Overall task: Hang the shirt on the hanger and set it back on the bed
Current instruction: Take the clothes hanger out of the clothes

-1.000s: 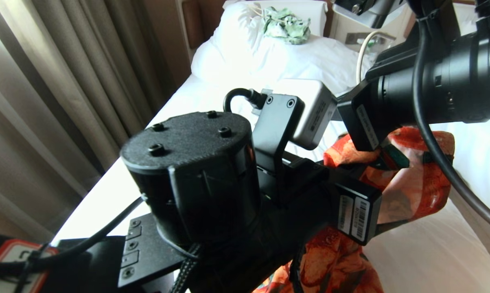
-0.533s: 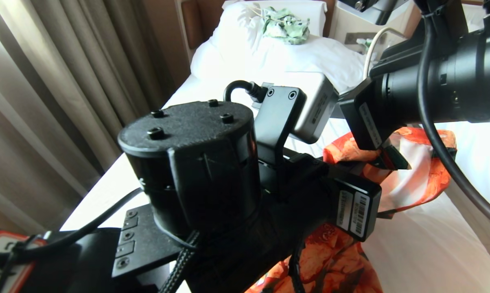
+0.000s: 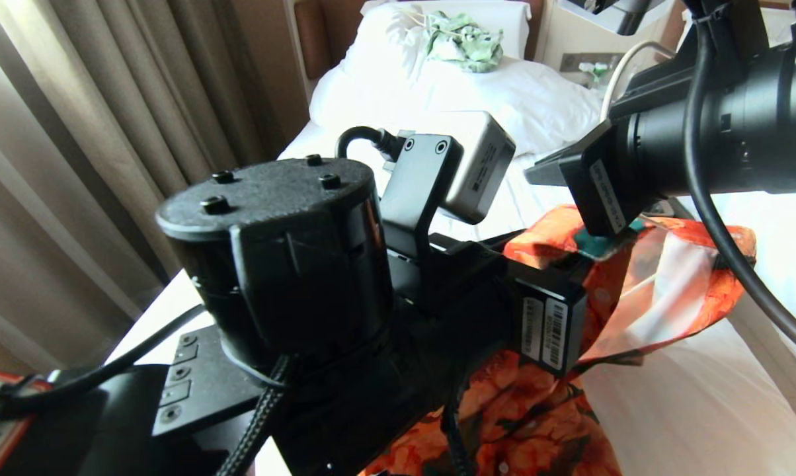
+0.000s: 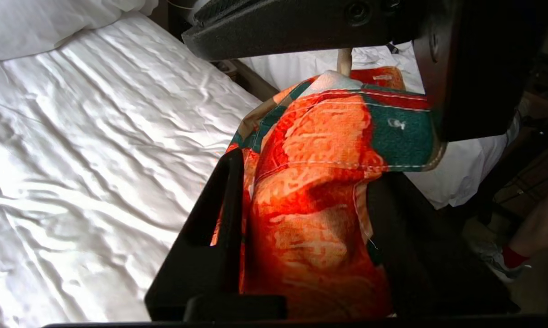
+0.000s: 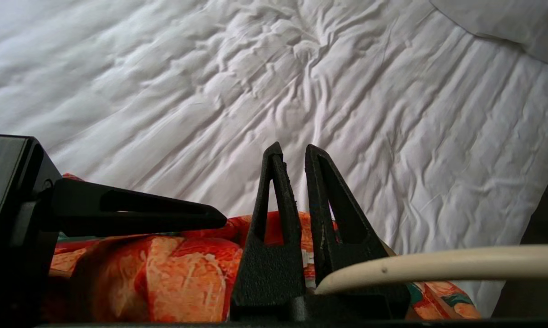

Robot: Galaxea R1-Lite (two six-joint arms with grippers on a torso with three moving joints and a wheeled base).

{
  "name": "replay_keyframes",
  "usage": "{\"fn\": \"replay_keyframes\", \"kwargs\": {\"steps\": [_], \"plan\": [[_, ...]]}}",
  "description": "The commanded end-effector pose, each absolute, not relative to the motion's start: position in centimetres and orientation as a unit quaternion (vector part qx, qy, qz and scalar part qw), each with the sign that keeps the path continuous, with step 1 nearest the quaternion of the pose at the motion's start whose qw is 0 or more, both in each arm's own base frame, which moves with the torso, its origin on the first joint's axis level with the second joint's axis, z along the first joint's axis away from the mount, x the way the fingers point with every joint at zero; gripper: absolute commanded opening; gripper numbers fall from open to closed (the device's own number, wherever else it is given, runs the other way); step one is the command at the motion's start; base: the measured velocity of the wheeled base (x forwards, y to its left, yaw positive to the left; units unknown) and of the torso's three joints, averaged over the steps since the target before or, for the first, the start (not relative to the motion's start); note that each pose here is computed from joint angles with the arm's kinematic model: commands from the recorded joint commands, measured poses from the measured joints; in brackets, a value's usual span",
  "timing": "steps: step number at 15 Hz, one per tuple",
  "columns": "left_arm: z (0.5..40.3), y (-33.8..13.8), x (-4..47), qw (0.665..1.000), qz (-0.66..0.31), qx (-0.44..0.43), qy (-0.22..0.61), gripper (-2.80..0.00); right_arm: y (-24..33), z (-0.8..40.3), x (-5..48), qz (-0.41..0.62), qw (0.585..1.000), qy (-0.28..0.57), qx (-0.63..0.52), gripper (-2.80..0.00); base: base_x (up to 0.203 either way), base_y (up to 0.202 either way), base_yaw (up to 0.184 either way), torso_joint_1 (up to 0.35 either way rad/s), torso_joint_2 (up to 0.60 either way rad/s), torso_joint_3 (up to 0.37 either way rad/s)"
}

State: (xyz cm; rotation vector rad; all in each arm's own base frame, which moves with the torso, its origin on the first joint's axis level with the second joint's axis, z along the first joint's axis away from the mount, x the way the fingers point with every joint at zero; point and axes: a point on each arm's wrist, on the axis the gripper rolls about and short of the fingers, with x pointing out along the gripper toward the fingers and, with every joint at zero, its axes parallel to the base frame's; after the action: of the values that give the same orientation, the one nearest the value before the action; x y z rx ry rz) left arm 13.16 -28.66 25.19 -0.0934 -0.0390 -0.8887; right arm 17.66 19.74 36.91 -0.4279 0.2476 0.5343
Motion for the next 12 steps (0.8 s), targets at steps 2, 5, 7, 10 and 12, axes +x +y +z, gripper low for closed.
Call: {"fn": "replay_keyframes", "kwargs": {"steps": [2, 5, 7, 10, 12], "plan": [[24.7, -27.6, 12.8, 0.902, -0.43, -0.041, -0.013, 0.0, 19.4, 37.0, 17.7, 0.254, 0.937, 0.121, -0.209, -2.8, 0.0, 0.0, 0.0, 0.0, 0.0, 0.0], [24.5, -25.6, 12.6, 0.906, -0.421, -0.04, -0.01, 0.0, 18.9, 37.4, 17.9, 0.232, 0.943, 0.118, -0.207, -2.8, 0.0, 0.0, 0.0, 0.0, 0.0, 0.0], [24.7, -24.4, 12.3, 0.907, -0.418, -0.043, -0.011, 0.0, 18.3, 37.6, 18.4, 0.218, 0.947, 0.116, -0.203, -2.8, 0.0, 0.0, 0.0, 0.0, 0.0, 0.0], [25.3, -22.9, 11.6, 0.908, -0.416, -0.051, -0.021, 0.0, 17.3, 38.0, 18.7, 0.2, 0.953, 0.114, -0.197, -2.8, 0.0, 0.0, 0.0, 0.0, 0.0, 0.0], [25.4, -22.1, 11.2, 0.908, -0.415, -0.053, -0.024, 0.0, 16.3, 38.3, 18.9, 0.184, 0.957, 0.112, -0.192, -2.8, 0.0, 0.0, 0.0, 0.0, 0.0, 0.0]]}}
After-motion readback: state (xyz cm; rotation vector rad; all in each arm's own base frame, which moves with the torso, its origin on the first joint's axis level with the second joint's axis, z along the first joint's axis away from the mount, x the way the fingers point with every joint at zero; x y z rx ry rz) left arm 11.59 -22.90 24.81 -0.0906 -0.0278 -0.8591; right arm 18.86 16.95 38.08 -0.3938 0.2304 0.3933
